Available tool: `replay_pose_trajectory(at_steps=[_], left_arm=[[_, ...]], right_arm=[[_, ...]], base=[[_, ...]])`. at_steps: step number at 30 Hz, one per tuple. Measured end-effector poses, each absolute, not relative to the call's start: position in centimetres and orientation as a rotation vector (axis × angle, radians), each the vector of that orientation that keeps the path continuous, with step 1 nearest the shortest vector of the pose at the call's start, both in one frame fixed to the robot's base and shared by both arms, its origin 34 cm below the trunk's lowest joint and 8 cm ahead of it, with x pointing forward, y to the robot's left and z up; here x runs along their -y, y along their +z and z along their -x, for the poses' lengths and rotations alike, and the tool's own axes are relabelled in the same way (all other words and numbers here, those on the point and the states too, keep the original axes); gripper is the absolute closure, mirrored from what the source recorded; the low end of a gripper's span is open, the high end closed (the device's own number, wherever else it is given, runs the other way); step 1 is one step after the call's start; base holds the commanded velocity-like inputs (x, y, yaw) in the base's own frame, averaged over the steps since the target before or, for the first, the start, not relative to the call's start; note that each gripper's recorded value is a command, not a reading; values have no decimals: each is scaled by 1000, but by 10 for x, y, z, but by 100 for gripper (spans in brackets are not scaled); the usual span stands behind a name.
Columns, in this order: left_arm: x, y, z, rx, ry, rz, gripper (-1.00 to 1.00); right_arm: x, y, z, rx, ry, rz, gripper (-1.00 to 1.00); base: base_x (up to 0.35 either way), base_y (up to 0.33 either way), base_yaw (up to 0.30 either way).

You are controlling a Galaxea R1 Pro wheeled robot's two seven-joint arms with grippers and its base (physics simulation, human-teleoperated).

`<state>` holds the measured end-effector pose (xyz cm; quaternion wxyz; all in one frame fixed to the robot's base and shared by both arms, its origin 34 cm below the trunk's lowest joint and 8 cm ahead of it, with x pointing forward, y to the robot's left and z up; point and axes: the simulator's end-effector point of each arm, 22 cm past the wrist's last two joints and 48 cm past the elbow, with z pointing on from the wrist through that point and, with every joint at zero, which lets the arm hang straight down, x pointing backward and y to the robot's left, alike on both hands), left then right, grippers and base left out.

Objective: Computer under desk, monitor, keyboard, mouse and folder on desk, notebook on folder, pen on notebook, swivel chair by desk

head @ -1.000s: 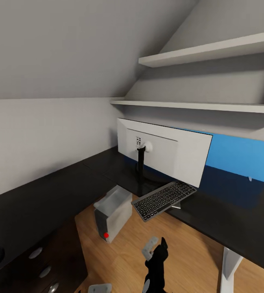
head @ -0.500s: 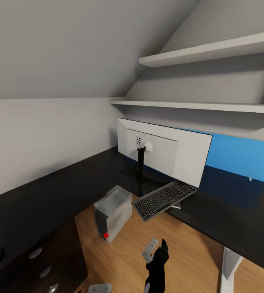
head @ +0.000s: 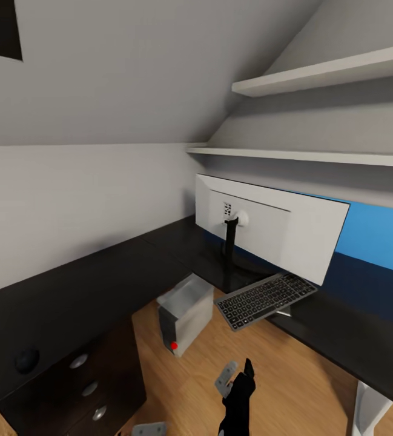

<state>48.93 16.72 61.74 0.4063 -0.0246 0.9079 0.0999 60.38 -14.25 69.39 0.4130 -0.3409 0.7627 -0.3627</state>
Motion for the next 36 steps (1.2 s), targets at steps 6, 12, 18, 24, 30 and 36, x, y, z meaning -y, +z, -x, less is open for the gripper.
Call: replay_pose_trajectory(at_steps=[6, 12, 18, 24, 30, 36], left_arm=[[-167, 616, -488, -2295, 253, 61, -100], [-163, 622, -494, -2279, 242, 70, -100], [-159, 628, -500, -2262, 228, 77, -100], [-158, 630, -501, -2258, 225, 80, -100], [-155, 621, -501, -2259, 221, 85, -100], [-154, 611, -500, -2260, 218, 90, -100]], right_arm=[[145, 685, -598, -1927, -922, 885, -100], [149, 682, -596, -1927, -944, 895, -100], [150, 686, -598, -1897, -979, 911, -100], [145, 696, -604, -1828, -1008, 949, -100], [139, 696, -609, -1756, -1033, 986, -100], [125, 703, -616, -1628, -1066, 1052, -100]], base=[[0, 0, 210], [0, 0, 147], [0, 0, 68], [0, 0, 11], [0, 0, 2], [0, 0, 0]])
